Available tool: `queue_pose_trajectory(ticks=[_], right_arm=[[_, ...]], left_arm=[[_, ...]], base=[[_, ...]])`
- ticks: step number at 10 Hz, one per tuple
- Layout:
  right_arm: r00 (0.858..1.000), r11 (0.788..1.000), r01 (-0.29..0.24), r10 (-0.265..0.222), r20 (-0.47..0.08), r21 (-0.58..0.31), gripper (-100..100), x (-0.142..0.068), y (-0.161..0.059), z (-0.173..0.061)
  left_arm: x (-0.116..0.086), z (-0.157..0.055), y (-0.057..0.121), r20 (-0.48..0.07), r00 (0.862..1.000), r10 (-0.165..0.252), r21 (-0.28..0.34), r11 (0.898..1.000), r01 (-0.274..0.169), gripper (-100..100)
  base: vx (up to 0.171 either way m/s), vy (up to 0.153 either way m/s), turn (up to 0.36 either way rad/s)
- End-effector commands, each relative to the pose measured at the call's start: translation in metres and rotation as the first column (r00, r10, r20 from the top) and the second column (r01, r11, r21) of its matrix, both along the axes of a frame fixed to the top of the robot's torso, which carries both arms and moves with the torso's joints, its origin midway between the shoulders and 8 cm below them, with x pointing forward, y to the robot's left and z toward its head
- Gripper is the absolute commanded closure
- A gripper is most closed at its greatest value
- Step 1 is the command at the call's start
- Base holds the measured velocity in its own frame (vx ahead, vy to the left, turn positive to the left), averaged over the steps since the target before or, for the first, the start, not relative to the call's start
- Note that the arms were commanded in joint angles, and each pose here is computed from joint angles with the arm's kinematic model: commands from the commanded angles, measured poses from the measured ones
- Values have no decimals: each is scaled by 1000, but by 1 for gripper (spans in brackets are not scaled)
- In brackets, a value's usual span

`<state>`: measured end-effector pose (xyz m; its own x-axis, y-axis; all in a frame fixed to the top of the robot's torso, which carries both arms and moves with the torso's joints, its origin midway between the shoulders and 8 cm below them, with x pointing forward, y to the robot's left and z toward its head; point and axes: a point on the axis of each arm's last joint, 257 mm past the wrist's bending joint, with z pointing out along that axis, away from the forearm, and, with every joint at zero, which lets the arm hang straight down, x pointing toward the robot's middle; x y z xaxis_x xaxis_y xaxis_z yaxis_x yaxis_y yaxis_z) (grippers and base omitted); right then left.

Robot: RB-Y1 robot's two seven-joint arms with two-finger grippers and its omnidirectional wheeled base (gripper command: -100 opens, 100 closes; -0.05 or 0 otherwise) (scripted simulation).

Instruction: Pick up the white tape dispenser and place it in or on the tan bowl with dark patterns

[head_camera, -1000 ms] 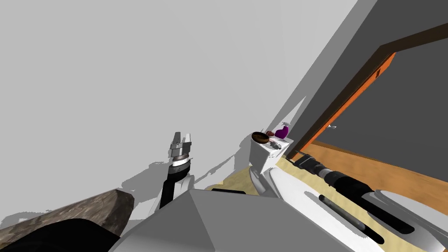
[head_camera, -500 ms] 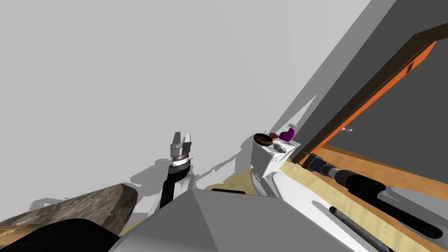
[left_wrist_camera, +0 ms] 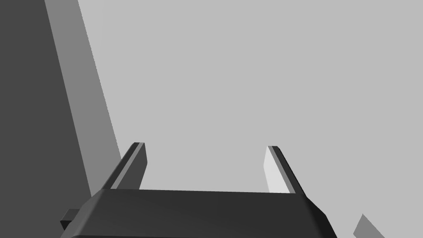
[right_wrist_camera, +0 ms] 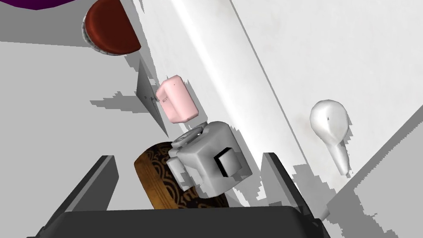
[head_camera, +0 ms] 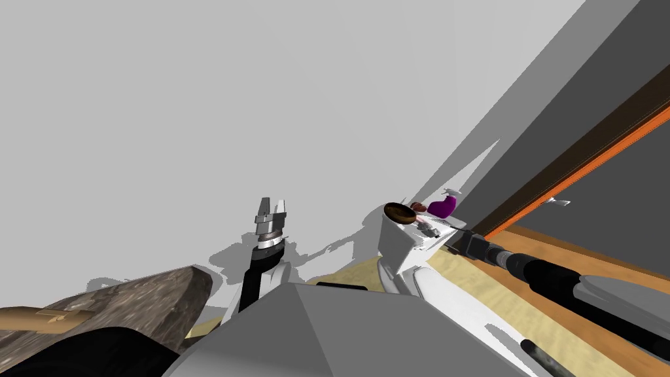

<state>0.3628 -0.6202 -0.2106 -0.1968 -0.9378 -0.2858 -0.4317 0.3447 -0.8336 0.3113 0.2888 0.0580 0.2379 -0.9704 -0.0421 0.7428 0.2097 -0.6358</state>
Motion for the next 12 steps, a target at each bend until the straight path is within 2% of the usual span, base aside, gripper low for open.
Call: queue_pose_trajectory(ticks=[1, 2, 3, 7, 9, 12], right_arm=[[1000, 1000, 0, 0, 0, 0, 0, 0, 0, 0], [1000, 1000, 0, 0, 0, 0, -100, 0, 0, 0], [1000, 1000, 0, 0, 0, 0, 100, 0, 0, 0], [1000, 1000, 0, 0, 0, 0, 100, 0, 0, 0], [1000, 1000, -3, 3, 3, 14, -100, 7, -1, 8], [1000, 999, -6, 6, 6, 47, -100, 23, -4, 27]], left_arm=[[0, 0, 0, 0, 1000, 0, 0, 1000, 0, 0], [0, 0, 0, 0, 1000, 0, 0, 1000, 0, 0], [0, 0, 0, 0, 1000, 0, 0, 1000, 0, 0], [0, 0, 0, 0, 1000, 0, 0, 1000, 0, 0], [0, 0, 0, 0, 1000, 0, 0, 1000, 0, 0], [0, 0, 0, 0, 1000, 0, 0, 1000, 0, 0]], base=[[6, -5, -5], [0, 0, 0], [0, 0, 0], [0, 0, 0], [-32, -11, 17], [-115, -67, 49]])
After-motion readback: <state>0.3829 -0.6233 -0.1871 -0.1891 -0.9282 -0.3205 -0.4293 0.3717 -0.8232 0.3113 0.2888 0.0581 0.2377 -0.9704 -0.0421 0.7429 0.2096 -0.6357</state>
